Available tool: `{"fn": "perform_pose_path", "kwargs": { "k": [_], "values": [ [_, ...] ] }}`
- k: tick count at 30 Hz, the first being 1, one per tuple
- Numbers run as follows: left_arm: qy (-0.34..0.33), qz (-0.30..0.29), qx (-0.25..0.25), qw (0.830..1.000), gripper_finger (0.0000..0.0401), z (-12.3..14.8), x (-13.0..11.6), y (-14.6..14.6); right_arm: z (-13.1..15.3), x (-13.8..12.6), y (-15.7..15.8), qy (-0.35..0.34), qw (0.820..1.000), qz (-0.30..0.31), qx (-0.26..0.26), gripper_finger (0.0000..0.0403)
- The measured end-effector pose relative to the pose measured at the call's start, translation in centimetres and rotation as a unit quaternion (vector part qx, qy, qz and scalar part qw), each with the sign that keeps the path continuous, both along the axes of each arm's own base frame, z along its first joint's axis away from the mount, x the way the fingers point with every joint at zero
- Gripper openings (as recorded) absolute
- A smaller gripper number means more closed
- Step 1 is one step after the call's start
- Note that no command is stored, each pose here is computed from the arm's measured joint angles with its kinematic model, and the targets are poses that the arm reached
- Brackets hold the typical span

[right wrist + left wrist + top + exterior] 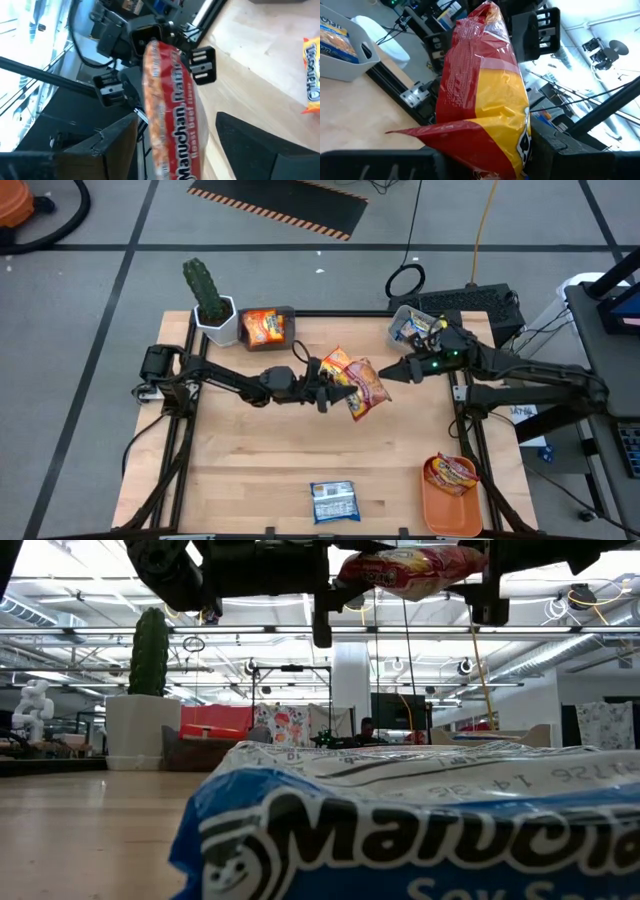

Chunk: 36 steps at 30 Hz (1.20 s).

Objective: Sort Maruchan noodles
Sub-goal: Put the red noodle pack into the orange bin

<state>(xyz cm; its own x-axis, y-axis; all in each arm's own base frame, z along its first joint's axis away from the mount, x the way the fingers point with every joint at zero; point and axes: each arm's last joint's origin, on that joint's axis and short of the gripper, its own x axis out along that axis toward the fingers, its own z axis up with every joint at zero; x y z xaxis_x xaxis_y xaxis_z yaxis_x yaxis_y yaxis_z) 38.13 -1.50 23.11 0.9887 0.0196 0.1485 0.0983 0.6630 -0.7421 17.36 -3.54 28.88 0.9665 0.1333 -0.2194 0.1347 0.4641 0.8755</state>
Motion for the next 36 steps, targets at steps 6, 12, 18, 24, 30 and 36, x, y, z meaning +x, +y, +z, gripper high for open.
{"fn": "perform_pose_path", "kwargs": {
  "k": [6, 12, 18, 24, 30, 36],
  "values": [
    [0.002, -0.001, 0.002, 1.0, 0.0132, 0.0, 0.0, -0.1, -0.9, 1.5, 0.5, 0.021, 0.999, 0.024, 0.009, 0.0298],
    [0.008, -0.001, 0.003, 1.0, 0.0131, -0.1, 0.0, 0.0, -1.0, 3.1, 0.6, -0.009, 0.999, 0.035, 0.002, 0.0294],
    [0.016, -0.001, 0.004, 1.0, 0.0131, -0.3, 0.0, -0.1, -1.8, 3.9, 0.4, 0.009, 0.999, 0.036, -0.001, 0.0255],
    [0.027, 0.001, 0.01, 1.0, 0.0131, -0.6, 0.1, 0.0, -2.3, 4.4, 0.3, 0.021, 0.999, 0.039, 0.0, 0.0183],
    [0.031, -0.003, 0.008, 0.999, 0.0131, -0.7, 0.1, -0.1, -2.3, 4.3, 0.3, 0.016, 0.998, 0.054, -0.008, 0.0126],
    [0.031, -0.01, 0.012, 0.999, 0.0142, -0.7, 0.1, -0.1, -2.3, 4.3, 0.3, 0.016, 0.998, 0.063, -0.007, 0.0122]
  ]
}}
